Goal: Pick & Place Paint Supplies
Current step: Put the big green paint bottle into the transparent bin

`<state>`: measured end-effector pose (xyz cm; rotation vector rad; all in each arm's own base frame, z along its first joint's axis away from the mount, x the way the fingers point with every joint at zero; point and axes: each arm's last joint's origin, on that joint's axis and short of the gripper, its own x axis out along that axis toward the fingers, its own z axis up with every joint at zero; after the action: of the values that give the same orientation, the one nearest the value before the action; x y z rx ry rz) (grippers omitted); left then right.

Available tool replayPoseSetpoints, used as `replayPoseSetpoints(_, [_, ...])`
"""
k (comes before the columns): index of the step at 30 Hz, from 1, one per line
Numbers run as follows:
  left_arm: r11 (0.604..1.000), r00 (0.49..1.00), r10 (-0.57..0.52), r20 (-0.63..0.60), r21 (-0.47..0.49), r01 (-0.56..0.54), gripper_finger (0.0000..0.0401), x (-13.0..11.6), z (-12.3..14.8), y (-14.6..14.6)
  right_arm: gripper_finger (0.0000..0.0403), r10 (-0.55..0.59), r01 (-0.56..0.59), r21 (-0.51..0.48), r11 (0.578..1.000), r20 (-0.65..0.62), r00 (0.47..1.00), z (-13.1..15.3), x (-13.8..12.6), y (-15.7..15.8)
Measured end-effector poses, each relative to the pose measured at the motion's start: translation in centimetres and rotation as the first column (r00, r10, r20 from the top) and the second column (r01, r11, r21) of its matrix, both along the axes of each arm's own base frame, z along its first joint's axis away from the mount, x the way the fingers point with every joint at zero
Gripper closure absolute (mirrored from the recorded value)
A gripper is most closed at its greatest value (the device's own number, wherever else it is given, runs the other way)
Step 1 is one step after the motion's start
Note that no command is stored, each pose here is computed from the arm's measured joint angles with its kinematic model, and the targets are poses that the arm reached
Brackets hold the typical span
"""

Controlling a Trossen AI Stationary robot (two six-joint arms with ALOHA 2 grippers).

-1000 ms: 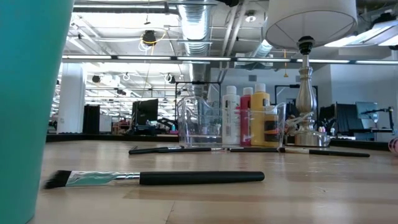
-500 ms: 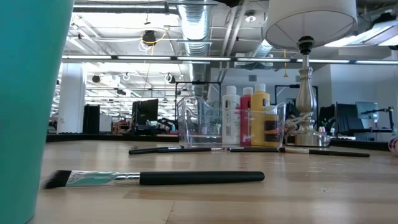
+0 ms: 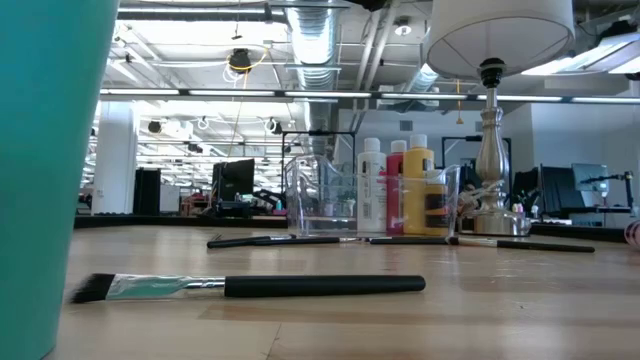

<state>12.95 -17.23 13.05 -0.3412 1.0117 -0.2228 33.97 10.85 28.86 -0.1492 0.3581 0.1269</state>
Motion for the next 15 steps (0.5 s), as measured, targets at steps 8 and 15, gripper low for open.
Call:
replayPoseSetpoints(8, [0.998, 0.999, -0.007, 0.040, 0.060, 0.005, 0.0219, 1.2, 0.0, 1.0, 0.0027, -0.001, 0.001, 0.000, 1.000, 0.001, 1.000, 0.0, 0.0, 0.0])
replayPoseSetpoints(15, [0.964, 0.983, -0.011, 0.186, 0.265, -0.040, 0.0219, 2.2, 0.3, 2.3, 0.0027, -0.045, 0.045, 0.029, 0.999, -0.016, 0.999, -0.4, 0.5, -1.0])
